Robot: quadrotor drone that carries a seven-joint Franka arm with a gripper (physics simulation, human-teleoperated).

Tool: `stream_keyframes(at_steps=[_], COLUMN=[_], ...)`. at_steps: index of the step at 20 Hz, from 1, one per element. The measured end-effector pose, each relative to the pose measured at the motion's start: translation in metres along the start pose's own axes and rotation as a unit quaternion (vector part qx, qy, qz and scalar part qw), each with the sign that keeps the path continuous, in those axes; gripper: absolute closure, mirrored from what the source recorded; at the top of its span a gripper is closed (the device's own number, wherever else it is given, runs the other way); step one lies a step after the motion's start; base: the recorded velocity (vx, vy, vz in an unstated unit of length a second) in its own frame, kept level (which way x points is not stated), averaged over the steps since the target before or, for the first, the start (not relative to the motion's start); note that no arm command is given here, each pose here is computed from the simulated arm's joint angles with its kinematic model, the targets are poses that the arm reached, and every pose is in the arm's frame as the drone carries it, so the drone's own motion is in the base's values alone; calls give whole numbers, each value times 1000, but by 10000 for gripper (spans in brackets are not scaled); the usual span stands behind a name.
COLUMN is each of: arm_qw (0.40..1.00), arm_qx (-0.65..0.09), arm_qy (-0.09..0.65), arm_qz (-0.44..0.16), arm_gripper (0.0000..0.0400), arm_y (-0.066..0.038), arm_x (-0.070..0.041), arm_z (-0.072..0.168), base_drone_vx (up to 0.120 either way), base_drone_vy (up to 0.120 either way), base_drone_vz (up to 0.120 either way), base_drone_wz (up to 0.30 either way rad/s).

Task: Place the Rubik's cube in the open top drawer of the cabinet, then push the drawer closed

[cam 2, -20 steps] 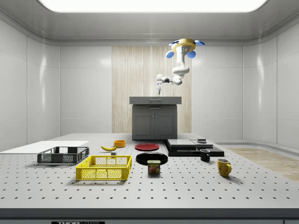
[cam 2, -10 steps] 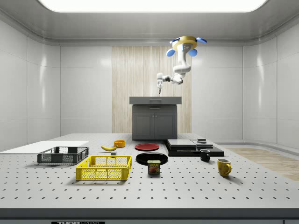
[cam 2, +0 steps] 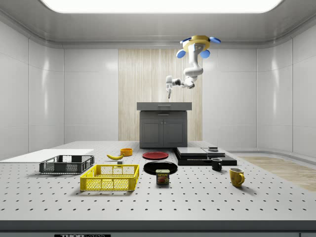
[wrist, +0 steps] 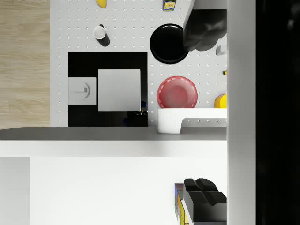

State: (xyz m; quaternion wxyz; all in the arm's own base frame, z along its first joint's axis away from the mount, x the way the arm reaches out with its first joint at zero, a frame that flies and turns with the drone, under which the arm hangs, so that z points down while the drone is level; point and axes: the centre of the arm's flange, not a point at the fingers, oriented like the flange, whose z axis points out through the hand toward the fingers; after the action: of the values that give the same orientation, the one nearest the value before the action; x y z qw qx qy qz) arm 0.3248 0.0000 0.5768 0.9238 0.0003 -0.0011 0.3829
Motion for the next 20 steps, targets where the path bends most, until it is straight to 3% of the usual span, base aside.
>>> stream_keyframes(at_steps=[9, 11, 12, 16, 20], arm_qw=[1000, 997, 989, 907, 821], arm_qx=[0, -50, -106, -308, -411], arm_qy=[0, 51, 107, 282, 395], arm_qz=[0, -6, -3, 49, 26], arm_gripper=[0, 0, 0, 0, 0], arm_y=[0, 6, 2, -18, -45], arm_x=[0, 3, -7, -22, -47], arm_z=[0, 3, 7, 38, 67], base_drone_vx=[0, 0, 0, 0, 0], base_drone_vy=[120, 120, 120, 100, 0], base_drone_vz=[0, 0, 0, -30, -120], base_drone_wz=[0, 0, 0, 0, 0])
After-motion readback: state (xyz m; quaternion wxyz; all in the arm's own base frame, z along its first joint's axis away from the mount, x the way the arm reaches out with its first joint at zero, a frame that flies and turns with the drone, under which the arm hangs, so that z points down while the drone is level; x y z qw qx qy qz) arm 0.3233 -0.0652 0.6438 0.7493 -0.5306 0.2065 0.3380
